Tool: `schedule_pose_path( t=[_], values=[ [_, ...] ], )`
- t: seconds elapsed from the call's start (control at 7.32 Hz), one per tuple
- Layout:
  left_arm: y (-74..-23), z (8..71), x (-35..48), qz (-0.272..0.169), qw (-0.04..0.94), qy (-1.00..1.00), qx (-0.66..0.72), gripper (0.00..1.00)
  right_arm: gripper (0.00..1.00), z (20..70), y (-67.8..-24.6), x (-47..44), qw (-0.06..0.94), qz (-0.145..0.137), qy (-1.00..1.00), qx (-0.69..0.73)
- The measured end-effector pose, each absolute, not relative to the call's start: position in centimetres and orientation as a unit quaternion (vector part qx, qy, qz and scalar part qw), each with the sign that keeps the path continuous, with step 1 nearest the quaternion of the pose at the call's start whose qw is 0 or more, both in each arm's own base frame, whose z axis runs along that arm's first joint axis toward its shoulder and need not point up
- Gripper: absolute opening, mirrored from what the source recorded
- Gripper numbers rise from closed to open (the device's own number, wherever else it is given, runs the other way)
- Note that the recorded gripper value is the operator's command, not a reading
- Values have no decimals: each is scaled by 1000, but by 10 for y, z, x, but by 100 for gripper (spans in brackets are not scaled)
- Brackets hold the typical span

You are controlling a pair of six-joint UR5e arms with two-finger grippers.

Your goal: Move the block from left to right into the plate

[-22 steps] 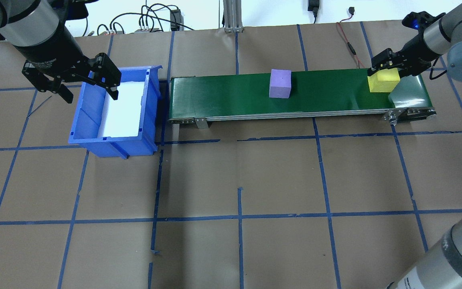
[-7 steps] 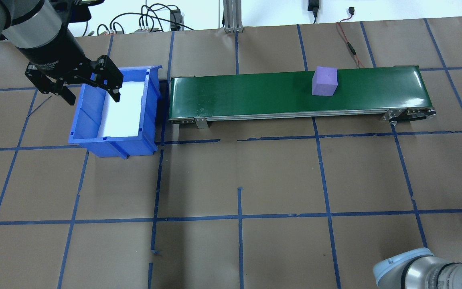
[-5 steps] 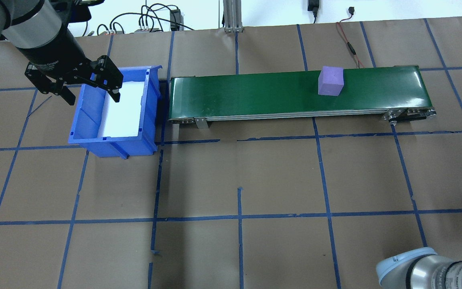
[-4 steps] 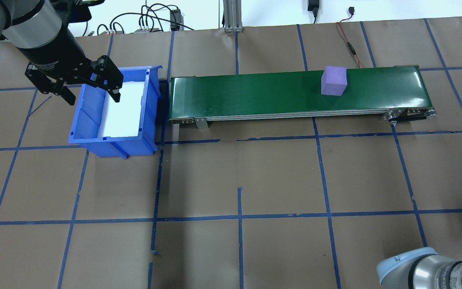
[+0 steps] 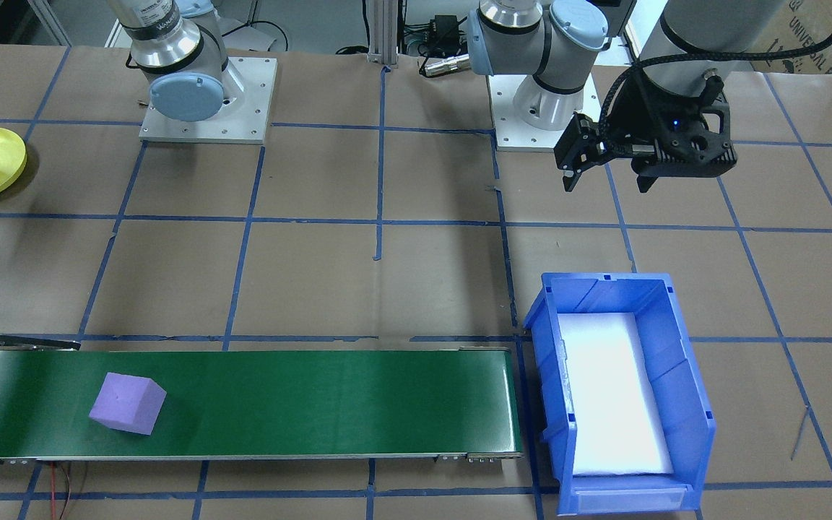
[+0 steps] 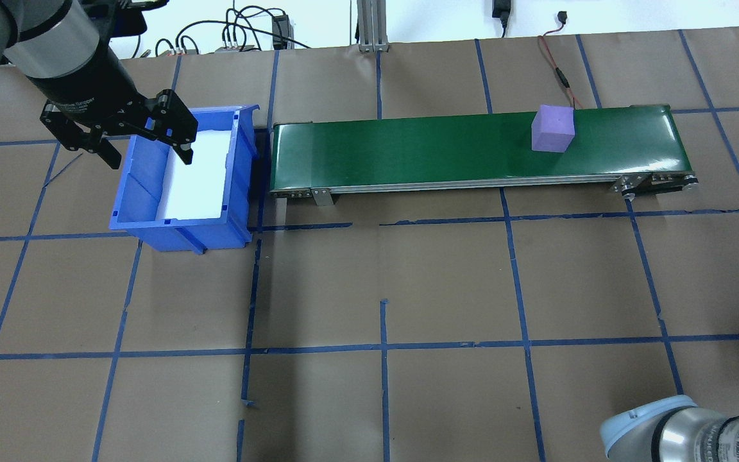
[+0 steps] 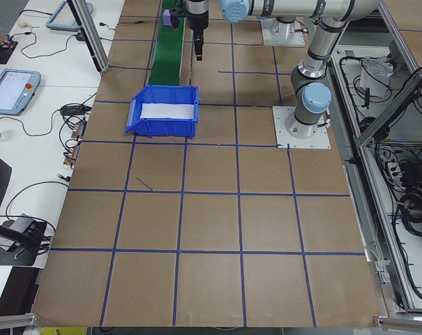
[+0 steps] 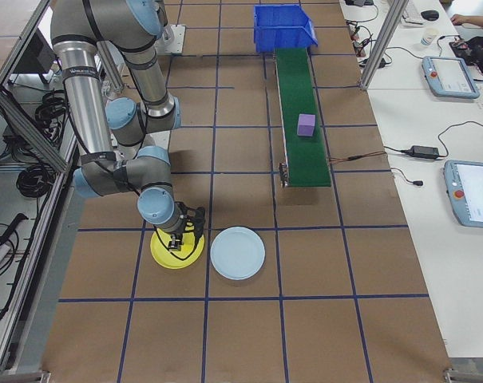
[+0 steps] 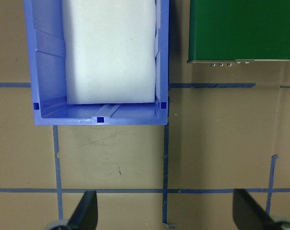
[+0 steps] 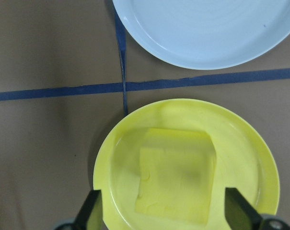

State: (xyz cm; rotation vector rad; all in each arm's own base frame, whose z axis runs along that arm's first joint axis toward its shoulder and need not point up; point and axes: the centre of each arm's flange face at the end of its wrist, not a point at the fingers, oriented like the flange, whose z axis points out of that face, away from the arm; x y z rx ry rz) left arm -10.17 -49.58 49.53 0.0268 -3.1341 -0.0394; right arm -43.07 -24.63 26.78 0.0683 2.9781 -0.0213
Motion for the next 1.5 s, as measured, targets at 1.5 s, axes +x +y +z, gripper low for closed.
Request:
schedule_pose_path(
  t=[1.5],
  values=[
    [-495,495,-102,-13,4,-1000,8,100,99,310,-617,-186,145,-88,985,7]
  ],
)
